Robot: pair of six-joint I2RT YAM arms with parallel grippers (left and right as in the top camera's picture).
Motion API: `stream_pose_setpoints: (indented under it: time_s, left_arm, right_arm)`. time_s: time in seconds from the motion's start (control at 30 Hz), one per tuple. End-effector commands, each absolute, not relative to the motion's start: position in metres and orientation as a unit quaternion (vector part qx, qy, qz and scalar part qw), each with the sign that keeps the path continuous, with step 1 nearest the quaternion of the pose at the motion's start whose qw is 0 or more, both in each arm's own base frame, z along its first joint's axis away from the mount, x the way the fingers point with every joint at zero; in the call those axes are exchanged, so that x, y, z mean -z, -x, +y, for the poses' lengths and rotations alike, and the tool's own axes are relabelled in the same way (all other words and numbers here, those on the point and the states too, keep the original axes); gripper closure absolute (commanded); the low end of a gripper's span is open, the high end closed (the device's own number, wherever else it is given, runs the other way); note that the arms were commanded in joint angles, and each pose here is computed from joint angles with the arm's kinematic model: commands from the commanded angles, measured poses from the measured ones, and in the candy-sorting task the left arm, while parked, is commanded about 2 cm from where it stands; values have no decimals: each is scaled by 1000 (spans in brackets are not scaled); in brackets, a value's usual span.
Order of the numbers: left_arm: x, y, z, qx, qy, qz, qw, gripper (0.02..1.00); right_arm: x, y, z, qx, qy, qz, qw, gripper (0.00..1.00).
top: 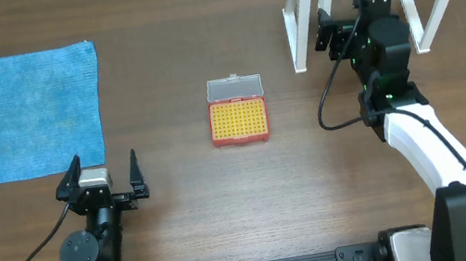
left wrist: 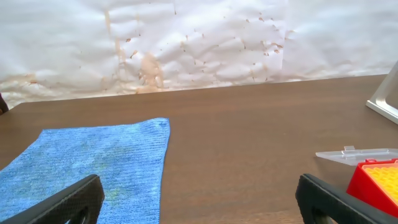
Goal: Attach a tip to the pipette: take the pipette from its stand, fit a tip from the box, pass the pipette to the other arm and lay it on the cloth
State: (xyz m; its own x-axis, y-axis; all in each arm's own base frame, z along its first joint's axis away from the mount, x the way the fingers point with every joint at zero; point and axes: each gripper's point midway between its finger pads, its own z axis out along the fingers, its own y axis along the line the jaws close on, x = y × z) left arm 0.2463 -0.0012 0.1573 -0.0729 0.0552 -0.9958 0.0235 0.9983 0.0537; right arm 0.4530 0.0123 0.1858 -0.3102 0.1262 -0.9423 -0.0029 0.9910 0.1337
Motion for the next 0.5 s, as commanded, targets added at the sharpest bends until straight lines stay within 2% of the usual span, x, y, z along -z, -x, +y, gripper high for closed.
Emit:
stream_pose_setpoints:
  time_s: [0.03, 0.2, 0.5]
  left_arm:
    - [-156, -246, 0, -12, -21, 734, 679, 23]
    - [-156, -246, 0, -12, -21, 733, 679, 23]
    - [-156, -246, 0, -12, -21, 733, 679, 23]
  right_arm:
    - [-191, -463, 20, -47, -8, 805, 591, 3]
    - [-187, -464, 20, -32, 12, 807, 589, 1]
    - [-187, -469, 20, -32, 12, 807, 589, 3]
